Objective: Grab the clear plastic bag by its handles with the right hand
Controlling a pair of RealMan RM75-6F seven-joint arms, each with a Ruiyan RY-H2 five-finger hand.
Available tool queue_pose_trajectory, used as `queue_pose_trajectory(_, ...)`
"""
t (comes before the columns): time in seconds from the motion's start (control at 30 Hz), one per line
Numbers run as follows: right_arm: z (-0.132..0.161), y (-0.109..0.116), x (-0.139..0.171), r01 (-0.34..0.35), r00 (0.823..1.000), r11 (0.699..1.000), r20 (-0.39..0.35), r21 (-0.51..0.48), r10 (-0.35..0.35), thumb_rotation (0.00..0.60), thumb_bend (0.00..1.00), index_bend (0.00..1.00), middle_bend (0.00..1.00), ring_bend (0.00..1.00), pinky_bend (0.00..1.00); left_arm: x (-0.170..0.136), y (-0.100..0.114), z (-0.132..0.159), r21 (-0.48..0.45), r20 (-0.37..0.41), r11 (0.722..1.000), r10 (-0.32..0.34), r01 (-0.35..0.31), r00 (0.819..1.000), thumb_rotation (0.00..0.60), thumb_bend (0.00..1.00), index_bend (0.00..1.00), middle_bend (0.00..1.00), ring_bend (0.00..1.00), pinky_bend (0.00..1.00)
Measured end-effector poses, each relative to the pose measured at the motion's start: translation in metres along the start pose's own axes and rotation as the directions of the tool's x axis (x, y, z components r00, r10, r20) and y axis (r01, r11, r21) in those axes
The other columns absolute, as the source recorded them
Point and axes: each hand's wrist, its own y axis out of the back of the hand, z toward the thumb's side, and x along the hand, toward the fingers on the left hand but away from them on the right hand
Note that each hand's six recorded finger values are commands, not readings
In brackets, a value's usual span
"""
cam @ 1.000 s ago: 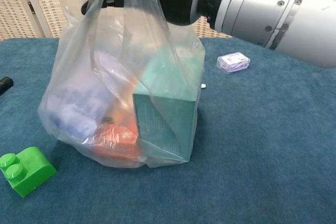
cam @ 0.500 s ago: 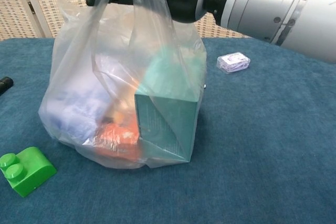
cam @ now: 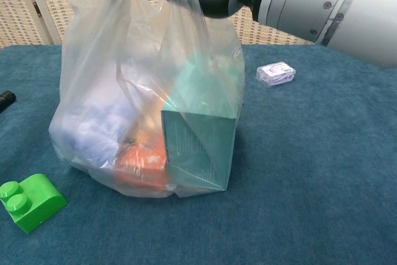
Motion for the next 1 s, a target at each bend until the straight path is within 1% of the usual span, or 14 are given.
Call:
queue_pose_trajectory(0.13, 0.006, 0.005, -0.002, 0.02, 1.0, 0.998, -0.016, -0.067, -0.022, 0.6, 0.17, 0.5, 0.54, 0.51, 0.52, -0.01, 0.0, -0.006, 0.038, 0.018, 0.999, 0.016, -0.016, 1.0, 0.6, 0.02, 0.07, 0.15, 0.1, 0.0)
queue_pose_trajectory(0.23, 0.009, 0.007, -0.003, 0.03, 0.999, 0.996, -0.023, -0.085, -0.032, 0.6, 0.18, 0.51, 0.55, 0.52, 0.53, -0.021, -0.001, -0.014, 0.073, 0.021, 0.997, 0.018, -0.019, 1.0, 0.6, 0.02, 0.07, 0.15, 0.1, 0.0)
queue_pose_trajectory(0.33, 0.013, 0.008, -0.003, 0.034, 0.999, 0.993, -0.028, -0.114, -0.037, 0.6, 0.2, 0.52, 0.55, 0.52, 0.54, -0.032, -0.007, -0.025, 0.116, 0.005, 0.993, -0.001, 0.0, 1.0, 0.6, 0.02, 0.07, 0.15, 0.1, 0.0)
queue_pose_trajectory(0.47, 0.02, 0.007, -0.005, 0.034, 0.999, 0.991, -0.036, -0.129, -0.039, 0.6, 0.23, 0.54, 0.57, 0.54, 0.57, -0.043, -0.015, -0.039, 0.169, -0.019, 0.985, -0.021, 0.024, 1.0, 0.6, 0.02, 0.07, 0.15, 0.1, 0.0)
queue_pose_trajectory(0.77, 0.041, -0.01, -0.016, -0.001, 0.997, 0.988, -0.072, -0.156, -0.01, 0.6, 0.29, 0.61, 0.61, 0.58, 0.64, -0.06, -0.031, -0.054, 0.234, -0.037, 0.972, -0.031, 0.039, 0.999, 0.6, 0.02, 0.08, 0.15, 0.1, 0.0)
queue_pose_trajectory(1.0, 0.068, -0.025, -0.023, -0.04, 0.992, 0.99, -0.121, -0.136, 0.023, 0.6, 0.29, 0.65, 0.64, 0.61, 0.68, -0.076, -0.046, -0.067, 0.242, -0.064, 0.967, -0.064, 0.077, 0.996, 0.6, 0.02, 0.08, 0.15, 0.1, 0.0)
